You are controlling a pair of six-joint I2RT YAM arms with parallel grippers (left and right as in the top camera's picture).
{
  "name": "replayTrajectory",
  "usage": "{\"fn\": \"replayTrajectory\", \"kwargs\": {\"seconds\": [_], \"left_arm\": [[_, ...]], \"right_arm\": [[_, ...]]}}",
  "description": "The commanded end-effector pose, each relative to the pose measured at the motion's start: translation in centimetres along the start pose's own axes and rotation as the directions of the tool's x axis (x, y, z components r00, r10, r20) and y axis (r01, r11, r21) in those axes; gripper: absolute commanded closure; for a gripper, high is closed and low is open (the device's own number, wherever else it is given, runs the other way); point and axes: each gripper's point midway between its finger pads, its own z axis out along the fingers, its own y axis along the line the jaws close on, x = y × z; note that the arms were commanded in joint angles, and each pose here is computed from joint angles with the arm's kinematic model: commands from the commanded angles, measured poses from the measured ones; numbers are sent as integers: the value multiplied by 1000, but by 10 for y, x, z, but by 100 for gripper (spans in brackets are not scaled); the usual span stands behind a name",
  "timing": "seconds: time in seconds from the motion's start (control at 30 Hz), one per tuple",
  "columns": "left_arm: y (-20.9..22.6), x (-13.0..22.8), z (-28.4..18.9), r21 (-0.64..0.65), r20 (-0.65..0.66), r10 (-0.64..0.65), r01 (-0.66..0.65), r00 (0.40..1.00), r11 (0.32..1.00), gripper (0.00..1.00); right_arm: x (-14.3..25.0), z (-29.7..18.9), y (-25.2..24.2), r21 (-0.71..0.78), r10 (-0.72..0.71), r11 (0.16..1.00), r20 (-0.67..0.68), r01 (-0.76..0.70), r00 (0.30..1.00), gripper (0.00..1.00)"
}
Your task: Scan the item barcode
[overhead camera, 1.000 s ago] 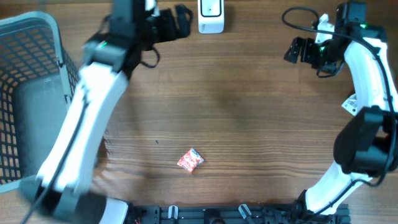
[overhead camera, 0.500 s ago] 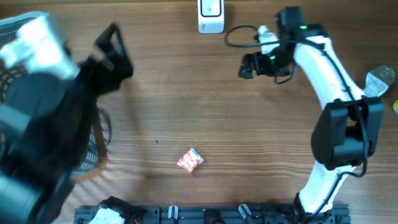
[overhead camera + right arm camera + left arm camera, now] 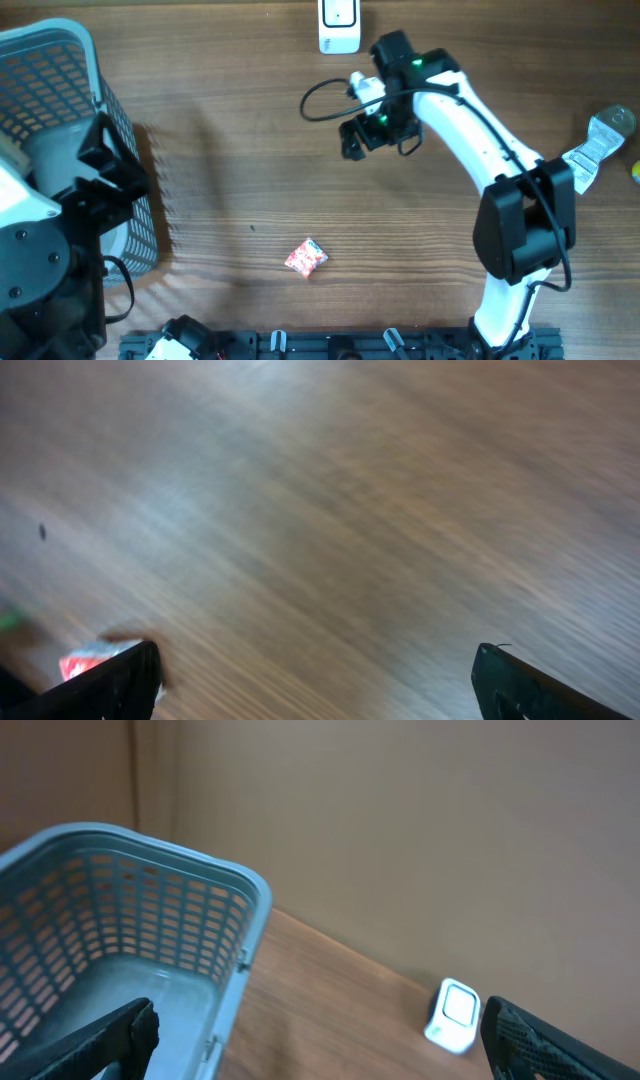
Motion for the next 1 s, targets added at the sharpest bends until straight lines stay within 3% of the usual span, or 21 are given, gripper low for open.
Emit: {"fn": "replayTrajectory", "kwargs": {"seconds": [0.0, 0.17, 0.57, 0.97], "left_arm": [[12, -7, -1, -71, 49, -33, 36, 998, 997, 0], [17, -7, -1, -95, 54, -19, 25, 998, 995, 0], [42, -23, -18, -114, 124, -70, 84, 990, 990, 0], [46, -18, -20, -124, 108, -46, 59, 993, 991, 0]], "right_arm": [[6, 8, 25, -10, -117, 993, -41, 117, 992, 0], [15, 19, 40, 47, -184, 981, -97, 189, 978, 0], [75, 61, 101, -123, -272, 961, -246, 248, 930, 0], [104, 80, 169, -134, -397, 918, -282, 374, 873, 0]]}}
